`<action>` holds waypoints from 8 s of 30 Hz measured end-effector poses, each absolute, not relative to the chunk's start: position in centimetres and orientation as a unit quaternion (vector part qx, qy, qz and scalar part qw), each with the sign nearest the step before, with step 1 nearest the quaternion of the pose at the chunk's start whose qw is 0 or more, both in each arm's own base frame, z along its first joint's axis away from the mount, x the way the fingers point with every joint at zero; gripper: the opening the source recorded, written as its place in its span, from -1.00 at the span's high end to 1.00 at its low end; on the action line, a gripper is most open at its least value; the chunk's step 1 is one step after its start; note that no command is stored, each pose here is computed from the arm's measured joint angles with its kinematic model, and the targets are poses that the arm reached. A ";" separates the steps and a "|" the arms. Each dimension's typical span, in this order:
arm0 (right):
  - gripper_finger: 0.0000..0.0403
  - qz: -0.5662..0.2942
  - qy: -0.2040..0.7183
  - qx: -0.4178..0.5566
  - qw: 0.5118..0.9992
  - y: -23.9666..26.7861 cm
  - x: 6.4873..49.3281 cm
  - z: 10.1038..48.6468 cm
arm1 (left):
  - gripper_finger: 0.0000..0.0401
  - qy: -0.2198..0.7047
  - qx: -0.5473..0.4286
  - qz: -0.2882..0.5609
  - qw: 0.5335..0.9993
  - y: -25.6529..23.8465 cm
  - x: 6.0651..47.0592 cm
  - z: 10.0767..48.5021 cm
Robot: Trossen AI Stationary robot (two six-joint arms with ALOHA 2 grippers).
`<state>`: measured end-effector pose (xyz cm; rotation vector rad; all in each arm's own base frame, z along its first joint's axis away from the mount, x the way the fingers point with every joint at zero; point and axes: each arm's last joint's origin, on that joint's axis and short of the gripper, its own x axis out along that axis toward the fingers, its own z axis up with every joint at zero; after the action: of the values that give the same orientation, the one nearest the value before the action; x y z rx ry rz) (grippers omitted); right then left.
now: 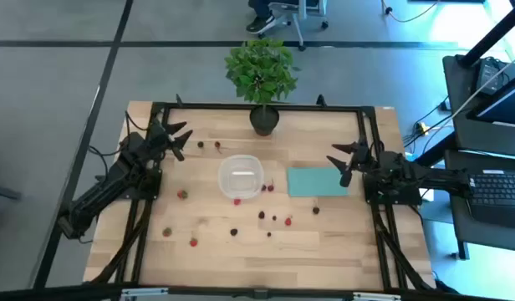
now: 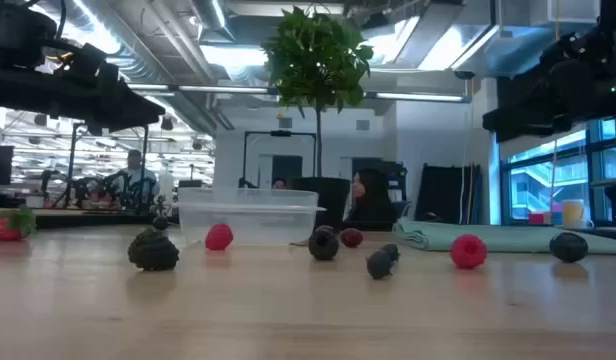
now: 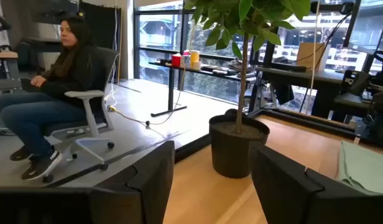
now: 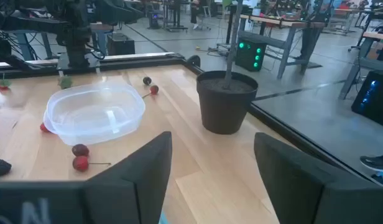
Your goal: Pick and placing Produce into tupperware
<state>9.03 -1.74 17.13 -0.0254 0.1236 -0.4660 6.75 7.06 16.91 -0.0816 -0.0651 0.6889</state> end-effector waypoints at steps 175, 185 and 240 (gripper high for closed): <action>-0.14 -0.195 0.006 0.095 0.976 -1.5 9.2 17.8 | 0.01 0.229 -0.111 0.276 0.927 9.8 10.2 15.9; -0.14 -0.194 0.003 0.111 0.975 -1.5 9.2 17.8 | 0.01 0.334 -0.055 0.261 0.904 10.3 11.1 13.8; -0.14 -0.196 0.021 0.107 0.974 -1.5 9.2 17.5 | 0.12 0.525 -0.040 0.256 0.811 12.8 15.2 14.0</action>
<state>9.16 -1.53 17.46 0.2153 0.0425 -0.3959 15.21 12.79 13.97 -0.0853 1.1220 0.5475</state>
